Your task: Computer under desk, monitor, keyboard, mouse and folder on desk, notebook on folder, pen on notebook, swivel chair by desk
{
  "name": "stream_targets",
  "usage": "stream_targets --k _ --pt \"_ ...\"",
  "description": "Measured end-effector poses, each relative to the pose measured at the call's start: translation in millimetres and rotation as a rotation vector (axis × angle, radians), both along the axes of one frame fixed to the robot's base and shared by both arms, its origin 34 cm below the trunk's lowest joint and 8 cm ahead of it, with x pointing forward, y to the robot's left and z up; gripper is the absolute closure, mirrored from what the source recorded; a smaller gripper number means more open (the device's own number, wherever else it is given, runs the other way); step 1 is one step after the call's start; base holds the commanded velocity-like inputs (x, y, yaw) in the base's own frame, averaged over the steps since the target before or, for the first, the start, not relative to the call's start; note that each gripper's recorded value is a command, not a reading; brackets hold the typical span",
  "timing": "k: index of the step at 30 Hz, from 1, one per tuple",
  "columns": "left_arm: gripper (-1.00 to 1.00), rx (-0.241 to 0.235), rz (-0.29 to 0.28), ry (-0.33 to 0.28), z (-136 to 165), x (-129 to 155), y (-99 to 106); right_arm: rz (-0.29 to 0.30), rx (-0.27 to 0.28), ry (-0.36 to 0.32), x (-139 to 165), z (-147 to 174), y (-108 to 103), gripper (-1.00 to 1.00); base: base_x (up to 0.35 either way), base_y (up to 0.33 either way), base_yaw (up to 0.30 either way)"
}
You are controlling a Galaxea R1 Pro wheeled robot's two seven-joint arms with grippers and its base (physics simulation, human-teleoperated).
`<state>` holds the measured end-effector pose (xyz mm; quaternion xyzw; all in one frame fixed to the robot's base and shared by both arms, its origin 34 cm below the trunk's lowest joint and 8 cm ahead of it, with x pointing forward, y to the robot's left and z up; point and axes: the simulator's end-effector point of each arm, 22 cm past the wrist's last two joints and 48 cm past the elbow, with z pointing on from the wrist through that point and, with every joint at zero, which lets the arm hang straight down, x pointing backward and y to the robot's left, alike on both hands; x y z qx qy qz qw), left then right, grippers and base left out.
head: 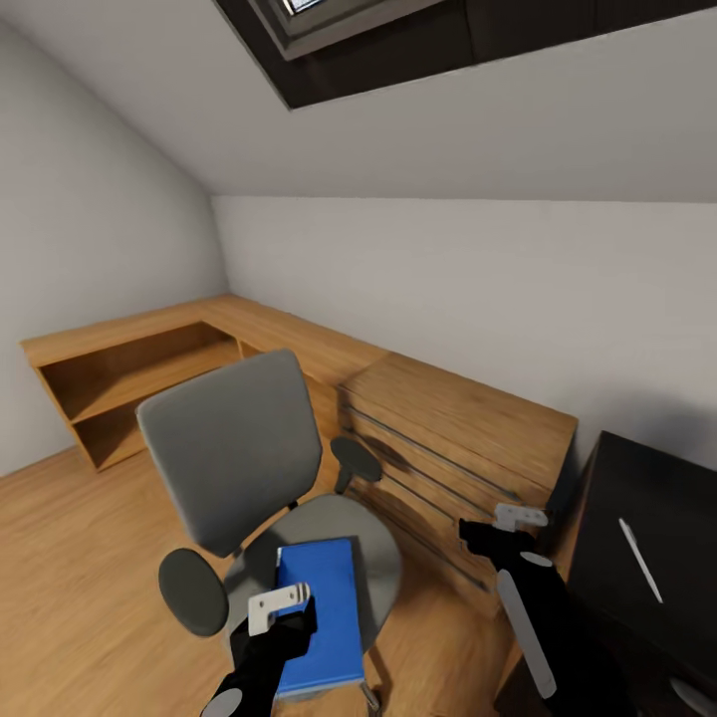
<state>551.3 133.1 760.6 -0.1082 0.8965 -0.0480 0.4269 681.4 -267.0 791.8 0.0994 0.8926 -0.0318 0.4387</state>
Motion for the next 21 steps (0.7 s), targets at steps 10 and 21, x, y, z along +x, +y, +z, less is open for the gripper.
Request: stream_targets --k 10,21 --pt "-1.0 -0.002 0.0 0.008 -3.0 -0.7 -0.2 0.057 -0.011 0.029 -3.0 -12.9 23.2 -1.0 -0.187 0.033 0.264" --pt "-1.0 0.001 0.011 0.021 -8.4 -1.4 4.2 0.059 -0.011 0.038 -3.7 -17.9 24.1 -1.0 -0.117 0.0 0.252"
